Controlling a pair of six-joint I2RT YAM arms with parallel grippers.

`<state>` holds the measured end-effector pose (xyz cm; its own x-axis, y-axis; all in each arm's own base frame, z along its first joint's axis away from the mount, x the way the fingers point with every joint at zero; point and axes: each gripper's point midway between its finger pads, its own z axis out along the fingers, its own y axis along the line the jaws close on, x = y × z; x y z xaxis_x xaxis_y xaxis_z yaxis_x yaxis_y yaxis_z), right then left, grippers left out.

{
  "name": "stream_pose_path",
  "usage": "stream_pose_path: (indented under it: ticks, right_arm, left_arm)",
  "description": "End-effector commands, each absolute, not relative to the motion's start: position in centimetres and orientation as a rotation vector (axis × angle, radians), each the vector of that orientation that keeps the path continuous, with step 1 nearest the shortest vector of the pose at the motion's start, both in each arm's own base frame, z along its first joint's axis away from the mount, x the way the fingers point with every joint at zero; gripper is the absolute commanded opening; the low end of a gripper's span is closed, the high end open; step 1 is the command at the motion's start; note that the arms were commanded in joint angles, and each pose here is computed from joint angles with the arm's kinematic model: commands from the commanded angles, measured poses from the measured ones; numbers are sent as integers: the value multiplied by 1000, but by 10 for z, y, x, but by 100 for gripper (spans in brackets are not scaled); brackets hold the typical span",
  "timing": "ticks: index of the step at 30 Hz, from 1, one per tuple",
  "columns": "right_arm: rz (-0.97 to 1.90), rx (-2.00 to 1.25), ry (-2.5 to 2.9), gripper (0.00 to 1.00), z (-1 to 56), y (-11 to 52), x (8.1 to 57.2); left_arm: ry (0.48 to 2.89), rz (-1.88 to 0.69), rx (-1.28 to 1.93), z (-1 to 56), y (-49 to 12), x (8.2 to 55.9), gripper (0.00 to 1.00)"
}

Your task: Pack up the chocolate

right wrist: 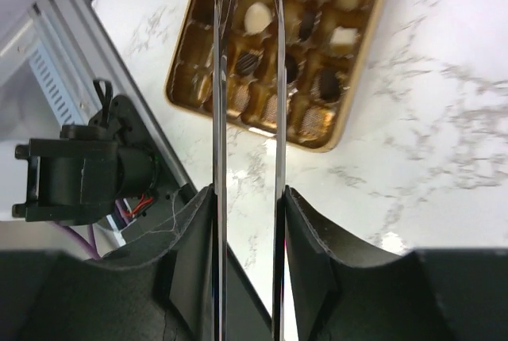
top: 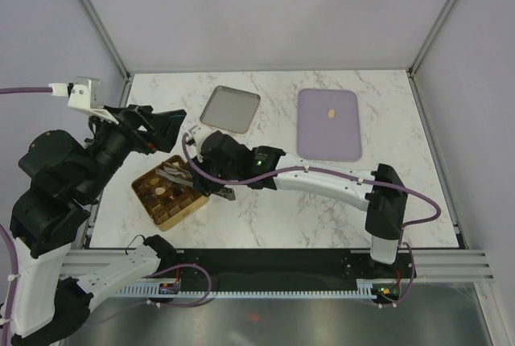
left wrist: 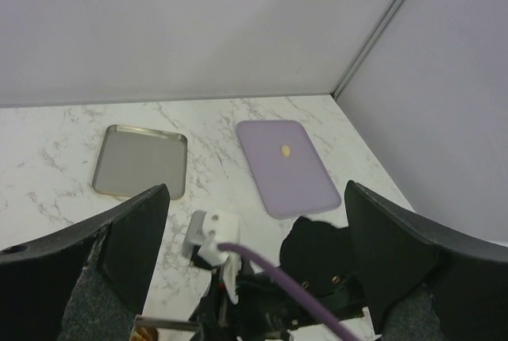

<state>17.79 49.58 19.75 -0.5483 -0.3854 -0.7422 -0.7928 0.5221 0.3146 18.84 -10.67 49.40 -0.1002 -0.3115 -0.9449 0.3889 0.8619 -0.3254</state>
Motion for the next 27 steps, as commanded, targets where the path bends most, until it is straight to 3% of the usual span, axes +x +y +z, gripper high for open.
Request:
stream_pose_path:
  ticks: [1, 10, 14, 20, 27]
  right_arm:
    - [809, -818, 2110, 46, 232, 464, 216]
    - [586, -546, 2207, 45, 218, 356, 296]
    - [393, -348, 2283, 45, 200, 277, 335]
    - [130, -81, 2364, 45, 175, 182, 367]
    - [4, 76, 2408, 46, 152, 130, 385]
  left_arm:
    - [1586, -600, 111, 486, -118, 192, 100]
    - [1617, -606, 135, 473, -122, 192, 100]
    - [1653, -592, 145, 460, -126, 198, 100]
    - [1698, -605, 158, 444, -135, 202, 100]
    - [1710, -605, 156, 440, -136, 203, 100]
